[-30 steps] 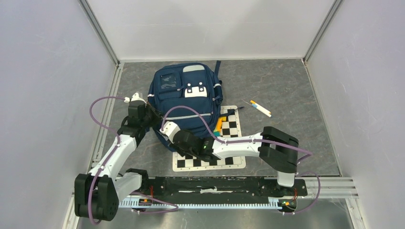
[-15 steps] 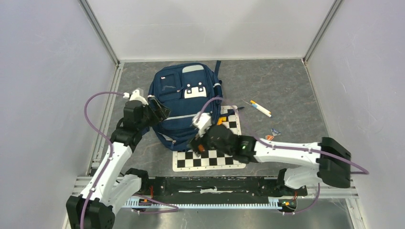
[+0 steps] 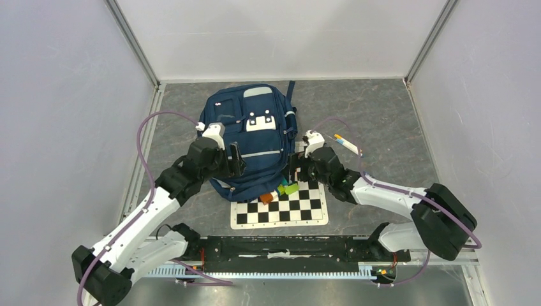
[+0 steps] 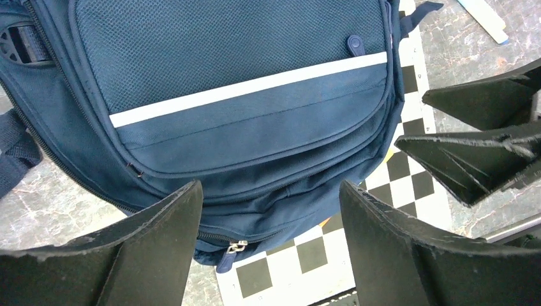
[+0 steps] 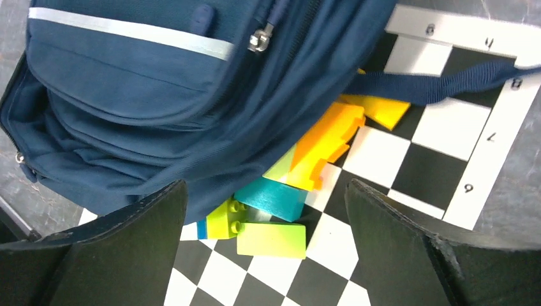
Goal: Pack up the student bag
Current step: Zip the student bag at the center of the board.
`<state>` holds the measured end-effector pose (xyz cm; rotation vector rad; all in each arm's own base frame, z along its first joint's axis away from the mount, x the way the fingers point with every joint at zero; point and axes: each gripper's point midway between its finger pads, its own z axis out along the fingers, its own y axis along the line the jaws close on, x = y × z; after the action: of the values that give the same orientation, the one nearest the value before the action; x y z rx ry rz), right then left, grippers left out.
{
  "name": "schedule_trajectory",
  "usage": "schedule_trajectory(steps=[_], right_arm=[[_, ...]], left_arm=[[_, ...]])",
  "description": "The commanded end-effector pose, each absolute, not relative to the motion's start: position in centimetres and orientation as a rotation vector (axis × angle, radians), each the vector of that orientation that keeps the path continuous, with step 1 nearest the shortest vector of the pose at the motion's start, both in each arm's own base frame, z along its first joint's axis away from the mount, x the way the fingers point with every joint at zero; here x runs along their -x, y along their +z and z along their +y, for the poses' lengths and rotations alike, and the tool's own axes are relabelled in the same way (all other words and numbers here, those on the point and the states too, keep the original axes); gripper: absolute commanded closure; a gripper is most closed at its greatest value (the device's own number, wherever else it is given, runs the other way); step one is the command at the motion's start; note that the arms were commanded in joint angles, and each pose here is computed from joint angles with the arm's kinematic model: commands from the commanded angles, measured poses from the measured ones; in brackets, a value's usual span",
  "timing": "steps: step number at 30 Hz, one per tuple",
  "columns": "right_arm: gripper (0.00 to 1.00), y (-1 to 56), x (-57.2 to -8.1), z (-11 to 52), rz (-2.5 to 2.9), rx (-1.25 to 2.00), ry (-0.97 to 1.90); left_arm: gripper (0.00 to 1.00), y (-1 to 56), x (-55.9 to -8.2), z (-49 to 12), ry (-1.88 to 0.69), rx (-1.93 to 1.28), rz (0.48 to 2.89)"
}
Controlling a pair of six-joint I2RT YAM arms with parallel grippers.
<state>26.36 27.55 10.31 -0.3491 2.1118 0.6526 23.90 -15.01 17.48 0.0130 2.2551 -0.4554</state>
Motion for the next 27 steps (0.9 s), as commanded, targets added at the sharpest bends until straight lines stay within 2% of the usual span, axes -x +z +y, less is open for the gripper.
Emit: schedule_trajectory(steps=[1,5,15,24,27], right_arm=[[0.02,11.7,-26.2,29.6,2.036,0.203,0.931],[0.04,11.8,-27.2,30.0,2.019,0.189,0.940],[0.15,9.5,-28.7,31.2,2.115,0.143,0.949],[0.18,10.2,-28.9,32.5,2.049,0.053,1.090],[0.17,10.7,-29.2,32.8,2.026,0.024,1.118]], left_arm=[[0.16,18.2,-23.4,-14.1,-0.416,-0.039,2.214],[0.11,17.4,-22.1,-14.1,-0.479,-0.011,2.212],[0.01,17.6,-18.6,-13.7,-0.645,0.117,2.204],[0.02,16.2,-17.2,-12.9,-0.659,0.185,2.216],[0.07,15.3,-17.1,-12.7,-0.670,0.244,2.215]])
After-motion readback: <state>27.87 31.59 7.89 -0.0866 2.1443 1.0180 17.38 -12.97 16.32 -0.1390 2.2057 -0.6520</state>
